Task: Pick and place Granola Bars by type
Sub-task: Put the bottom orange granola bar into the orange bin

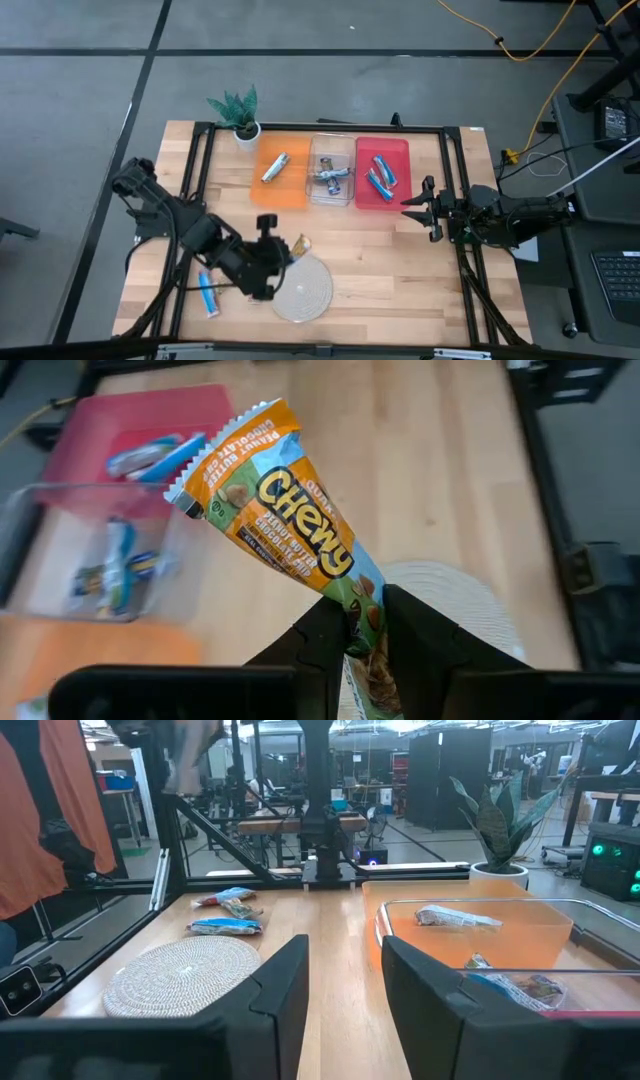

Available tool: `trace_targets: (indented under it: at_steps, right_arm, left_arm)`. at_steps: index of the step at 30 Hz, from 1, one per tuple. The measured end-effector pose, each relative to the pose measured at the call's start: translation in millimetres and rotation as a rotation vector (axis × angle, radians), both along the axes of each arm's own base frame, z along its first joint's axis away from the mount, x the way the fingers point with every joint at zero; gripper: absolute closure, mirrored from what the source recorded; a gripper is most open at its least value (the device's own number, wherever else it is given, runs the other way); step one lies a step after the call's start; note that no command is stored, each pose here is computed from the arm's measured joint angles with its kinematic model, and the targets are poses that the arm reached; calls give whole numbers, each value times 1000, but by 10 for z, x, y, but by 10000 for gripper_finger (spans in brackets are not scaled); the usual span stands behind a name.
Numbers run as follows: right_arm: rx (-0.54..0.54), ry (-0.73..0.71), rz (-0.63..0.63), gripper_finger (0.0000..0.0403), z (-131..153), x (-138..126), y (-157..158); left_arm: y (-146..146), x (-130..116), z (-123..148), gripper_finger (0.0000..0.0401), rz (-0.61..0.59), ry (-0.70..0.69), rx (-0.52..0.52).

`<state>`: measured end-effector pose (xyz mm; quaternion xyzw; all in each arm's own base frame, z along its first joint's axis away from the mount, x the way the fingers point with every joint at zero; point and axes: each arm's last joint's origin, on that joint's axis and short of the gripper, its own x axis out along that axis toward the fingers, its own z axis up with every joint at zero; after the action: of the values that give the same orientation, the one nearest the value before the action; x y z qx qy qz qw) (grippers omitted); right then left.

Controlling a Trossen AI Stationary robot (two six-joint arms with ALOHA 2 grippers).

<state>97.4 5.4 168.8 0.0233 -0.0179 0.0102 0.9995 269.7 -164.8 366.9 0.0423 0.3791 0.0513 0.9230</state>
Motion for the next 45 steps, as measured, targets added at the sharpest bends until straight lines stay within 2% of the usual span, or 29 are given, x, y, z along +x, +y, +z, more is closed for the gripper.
trace_targets:
  at_steps: [15,31,45]
  right_arm:
    - [0,0,0,271,0,0,0]
    - [0,0,0,271,0,0,0]
    - [0,0,-1,271,0,0,0]
  left_arm:
    - [657,62,145,341,192,6,34]
    - [1433,-191,451,341,416,-60,53]
    - [2047,-243,467,340,599,-29,83]
